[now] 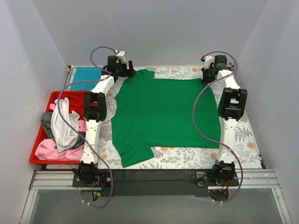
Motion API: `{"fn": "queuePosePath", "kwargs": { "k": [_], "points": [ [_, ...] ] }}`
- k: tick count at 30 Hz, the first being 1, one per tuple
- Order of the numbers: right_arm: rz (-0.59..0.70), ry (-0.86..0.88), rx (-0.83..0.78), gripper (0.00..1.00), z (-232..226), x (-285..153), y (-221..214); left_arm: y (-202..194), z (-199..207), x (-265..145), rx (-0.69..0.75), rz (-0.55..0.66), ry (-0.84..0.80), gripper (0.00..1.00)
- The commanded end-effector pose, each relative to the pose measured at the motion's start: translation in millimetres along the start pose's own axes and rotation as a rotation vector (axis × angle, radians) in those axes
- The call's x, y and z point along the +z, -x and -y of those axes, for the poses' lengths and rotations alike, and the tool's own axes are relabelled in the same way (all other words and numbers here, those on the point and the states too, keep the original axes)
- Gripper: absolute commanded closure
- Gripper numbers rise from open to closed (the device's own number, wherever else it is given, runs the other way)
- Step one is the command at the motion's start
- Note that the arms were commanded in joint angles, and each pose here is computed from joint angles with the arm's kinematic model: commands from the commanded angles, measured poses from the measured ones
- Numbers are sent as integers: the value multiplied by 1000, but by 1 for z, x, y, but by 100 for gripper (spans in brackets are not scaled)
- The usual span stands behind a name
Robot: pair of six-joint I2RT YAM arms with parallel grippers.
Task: Fold and stack the t-shirts
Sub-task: Flatten the tshirt out, then fold the tshirt
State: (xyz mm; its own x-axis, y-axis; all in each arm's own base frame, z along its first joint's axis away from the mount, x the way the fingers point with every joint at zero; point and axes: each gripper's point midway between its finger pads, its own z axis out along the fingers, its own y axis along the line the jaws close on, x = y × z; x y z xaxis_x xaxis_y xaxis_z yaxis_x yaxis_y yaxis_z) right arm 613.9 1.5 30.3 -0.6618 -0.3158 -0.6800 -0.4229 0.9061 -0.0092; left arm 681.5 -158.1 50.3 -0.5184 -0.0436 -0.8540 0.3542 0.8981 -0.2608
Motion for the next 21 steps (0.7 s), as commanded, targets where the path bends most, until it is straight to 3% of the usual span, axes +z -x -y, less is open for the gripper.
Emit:
{"fn": "queuePosePath", "kwargs": {
  "k": [1,7,19,21],
  "points": [
    [25,-33,0,95,11,-1,9,28,-8,0,15,80,38,23],
    [26,-27,-4,99,9,-1,9,20,-2,8,4,75,-9,25],
    [40,-19,-37,99,6,-8,12,11,37,11,-39,55,-198,43],
    [47,-21,-44,99,6,-11,15,10,35,12,-41,56,-192,54]
  ]
}}
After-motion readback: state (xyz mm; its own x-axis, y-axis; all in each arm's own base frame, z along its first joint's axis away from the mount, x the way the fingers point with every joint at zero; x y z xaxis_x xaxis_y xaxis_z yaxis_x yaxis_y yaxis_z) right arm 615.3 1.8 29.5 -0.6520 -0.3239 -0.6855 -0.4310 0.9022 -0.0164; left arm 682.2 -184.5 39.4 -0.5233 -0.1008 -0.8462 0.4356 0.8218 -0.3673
